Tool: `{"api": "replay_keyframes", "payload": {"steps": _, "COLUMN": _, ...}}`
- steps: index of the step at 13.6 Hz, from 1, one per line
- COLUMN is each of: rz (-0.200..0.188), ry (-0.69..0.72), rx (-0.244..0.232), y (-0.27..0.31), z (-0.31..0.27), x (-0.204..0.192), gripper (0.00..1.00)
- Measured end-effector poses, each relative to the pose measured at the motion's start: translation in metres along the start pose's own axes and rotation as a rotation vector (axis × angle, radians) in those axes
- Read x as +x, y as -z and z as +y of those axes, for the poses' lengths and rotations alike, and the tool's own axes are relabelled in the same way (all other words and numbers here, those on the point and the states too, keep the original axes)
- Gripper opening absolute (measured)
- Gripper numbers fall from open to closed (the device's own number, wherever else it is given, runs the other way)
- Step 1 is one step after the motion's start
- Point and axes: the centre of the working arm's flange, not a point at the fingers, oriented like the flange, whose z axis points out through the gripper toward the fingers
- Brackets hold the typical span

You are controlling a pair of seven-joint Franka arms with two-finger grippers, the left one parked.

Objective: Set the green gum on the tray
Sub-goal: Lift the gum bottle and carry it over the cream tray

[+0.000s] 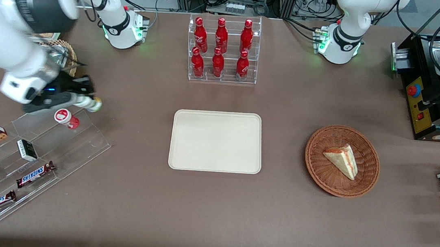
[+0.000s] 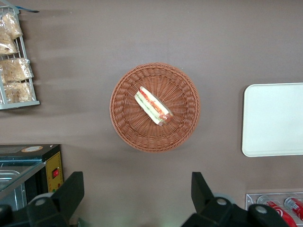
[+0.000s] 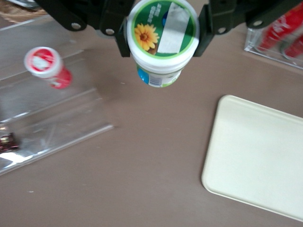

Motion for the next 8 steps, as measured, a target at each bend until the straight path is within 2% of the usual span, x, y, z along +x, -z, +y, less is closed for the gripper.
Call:
{"api": "replay_keyframes", "payload": {"steps": 2, "rz": 0.007, "ry": -0.064, "rx": -0.014, "y": -0.013, "z": -0.055, "x": 0.016, "gripper": 0.59}}
{"api": "replay_keyframes", "payload": {"steps": 4, "rz": 0.032, "ry": -0.133, "rx": -0.021, "y": -0.034, "z": -0.108, "x": 0.032, "gripper": 0.59}}
{"api": "replay_keyframes", "payload": {"steps": 8, "rz": 0.080, "ry": -0.276, "rx": 0.008, "y": -0.102, "z": -0.192, "x": 0.058, "gripper": 0.59}}
